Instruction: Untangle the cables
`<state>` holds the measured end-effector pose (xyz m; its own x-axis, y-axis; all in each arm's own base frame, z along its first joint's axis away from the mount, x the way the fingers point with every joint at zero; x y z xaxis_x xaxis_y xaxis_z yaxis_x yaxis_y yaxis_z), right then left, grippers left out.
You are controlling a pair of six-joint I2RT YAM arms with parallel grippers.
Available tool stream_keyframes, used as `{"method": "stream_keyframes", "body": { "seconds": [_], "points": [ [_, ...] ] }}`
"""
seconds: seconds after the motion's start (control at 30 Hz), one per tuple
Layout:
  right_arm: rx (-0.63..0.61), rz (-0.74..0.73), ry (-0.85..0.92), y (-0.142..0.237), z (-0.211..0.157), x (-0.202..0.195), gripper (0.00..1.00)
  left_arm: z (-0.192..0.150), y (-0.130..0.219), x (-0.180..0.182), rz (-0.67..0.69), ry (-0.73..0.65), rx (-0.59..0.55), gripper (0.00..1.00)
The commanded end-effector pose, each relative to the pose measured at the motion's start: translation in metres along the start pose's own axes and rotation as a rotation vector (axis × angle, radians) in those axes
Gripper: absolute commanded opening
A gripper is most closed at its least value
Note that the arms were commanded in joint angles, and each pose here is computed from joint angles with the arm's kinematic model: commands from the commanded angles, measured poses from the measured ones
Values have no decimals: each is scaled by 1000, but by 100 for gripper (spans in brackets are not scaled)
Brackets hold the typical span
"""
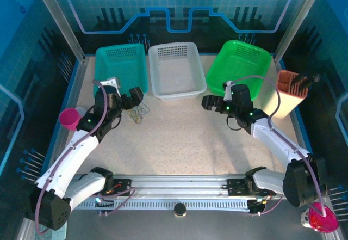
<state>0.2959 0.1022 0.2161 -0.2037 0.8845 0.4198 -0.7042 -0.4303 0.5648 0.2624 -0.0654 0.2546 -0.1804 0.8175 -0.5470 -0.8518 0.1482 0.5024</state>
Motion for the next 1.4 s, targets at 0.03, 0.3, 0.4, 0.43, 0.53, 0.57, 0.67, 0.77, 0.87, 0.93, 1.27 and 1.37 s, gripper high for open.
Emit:
{"method": "stream_keyframes", "body": {
  "seconds": [0.03,0.3,0.4,0.43,0.53,0.57,0.67,0.77,0.87,0.93,1.27,1.37],
  "points": [
    [-15,110,-142,4,1,-10,100,-30,-12,30,114,22,44,99],
    [1,169,-66,5,-12,4,100,-49,-42,53,217,-31,1,99],
    [2,151,15,11,-16,17,100,-49,-56,53,224,-56,-19,99],
    [1,143,44,13,-18,22,100,-50,-62,54,233,-73,-18,99],
    [-12,128,98,21,-18,32,100,-51,-78,54,242,-119,-23,99],
    [-20,126,110,24,-18,34,100,-52,-84,54,241,-136,-25,99],
    [-48,115,132,34,-16,37,100,-54,-100,53,240,-182,-27,99],
    [-64,108,147,42,-13,38,100,-55,-113,53,252,-216,-23,99],
    [-72,97,160,50,-13,39,100,-59,-126,50,234,-239,6,99],
    [-74,83,166,53,-13,38,100,-60,-132,47,222,-242,32,99],
    [-108,70,172,65,-7,39,100,-85,-144,37,167,-155,210,99],
    [-114,72,173,65,-4,41,100,-100,-140,33,163,-162,247,99]
  ]
}}
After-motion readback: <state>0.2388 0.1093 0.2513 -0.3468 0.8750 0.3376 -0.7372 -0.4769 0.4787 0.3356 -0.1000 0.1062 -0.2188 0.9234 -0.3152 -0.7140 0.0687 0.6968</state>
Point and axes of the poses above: each hand's point on the last joint's axis, 136 mm out from that joint toward the fingers, its own y axis back along the fingers, its own x axis along the line the jaws close on, z = x × y, the point moved 7 cm from there along y, back along the fingers, and after that the axes turned 8 degrees about y, right-handed, at the moved point
